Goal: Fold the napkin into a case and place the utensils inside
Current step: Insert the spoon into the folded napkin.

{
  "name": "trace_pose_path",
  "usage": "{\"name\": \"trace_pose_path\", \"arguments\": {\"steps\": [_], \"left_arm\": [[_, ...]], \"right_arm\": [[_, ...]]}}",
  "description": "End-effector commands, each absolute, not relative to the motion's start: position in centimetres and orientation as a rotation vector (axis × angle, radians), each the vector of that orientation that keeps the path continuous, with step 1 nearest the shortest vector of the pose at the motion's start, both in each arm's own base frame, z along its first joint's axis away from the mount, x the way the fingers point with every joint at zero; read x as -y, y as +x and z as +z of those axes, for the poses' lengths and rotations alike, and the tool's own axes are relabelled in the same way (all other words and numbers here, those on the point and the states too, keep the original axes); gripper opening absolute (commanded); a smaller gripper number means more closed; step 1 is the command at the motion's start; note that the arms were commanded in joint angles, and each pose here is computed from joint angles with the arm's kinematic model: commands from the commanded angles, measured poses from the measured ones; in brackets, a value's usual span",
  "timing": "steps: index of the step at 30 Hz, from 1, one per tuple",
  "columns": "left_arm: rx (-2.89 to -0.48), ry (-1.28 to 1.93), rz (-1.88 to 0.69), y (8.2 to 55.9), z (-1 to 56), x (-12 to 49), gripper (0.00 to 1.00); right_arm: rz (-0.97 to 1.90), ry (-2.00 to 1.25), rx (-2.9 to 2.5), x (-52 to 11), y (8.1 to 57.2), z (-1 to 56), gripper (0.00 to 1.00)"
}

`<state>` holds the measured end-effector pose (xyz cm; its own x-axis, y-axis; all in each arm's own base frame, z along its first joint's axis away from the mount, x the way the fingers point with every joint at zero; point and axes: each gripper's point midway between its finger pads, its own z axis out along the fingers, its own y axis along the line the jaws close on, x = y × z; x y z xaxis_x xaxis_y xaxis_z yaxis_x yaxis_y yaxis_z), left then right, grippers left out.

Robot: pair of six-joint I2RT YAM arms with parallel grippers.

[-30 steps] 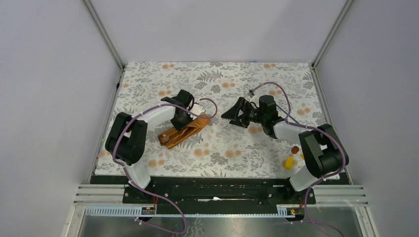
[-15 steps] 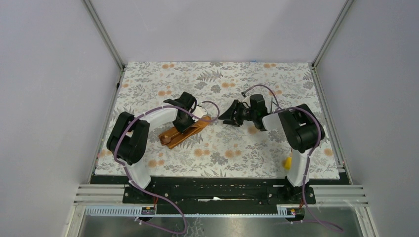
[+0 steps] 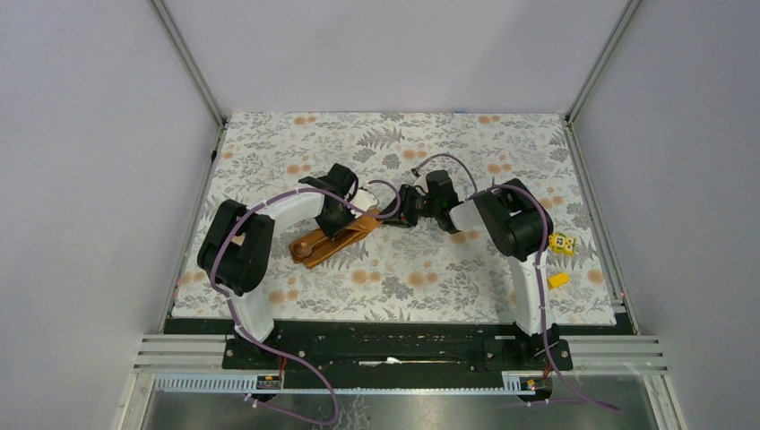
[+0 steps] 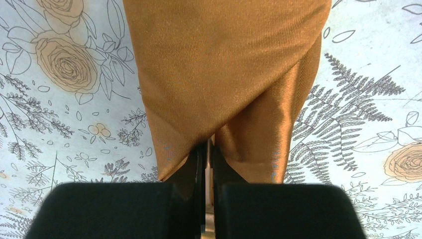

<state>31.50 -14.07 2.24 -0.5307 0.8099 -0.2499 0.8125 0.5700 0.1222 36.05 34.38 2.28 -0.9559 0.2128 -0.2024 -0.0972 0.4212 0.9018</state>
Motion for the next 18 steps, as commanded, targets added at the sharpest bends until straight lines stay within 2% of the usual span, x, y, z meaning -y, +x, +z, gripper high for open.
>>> {"name": "trace_pose_path", "arguments": {"steps": [1,4,8,18], "left_arm": [[-2.445,1.323,-0.044,33.8,3.7,15.6,0.00],[-2.437,1.325,-0.046,34.1,3.7,15.8,0.00],[-2.438,1.331,-0.041,34.6,3.5,15.9,0.00],[-2.425,1.345,-0.012,35.3,3.5,15.9,0.00]], "right_arm": [[1.552,0.078,-2.383,-35.5,36.4,1.8,0.33],[1.550,0.070,-2.398,-35.6,36.1,1.3,0.21],[1.552,0.058,-2.399,-35.8,36.0,1.2,0.14],[1.525,0.031,-2.407,-35.7,35.7,1.2,0.10]]}}
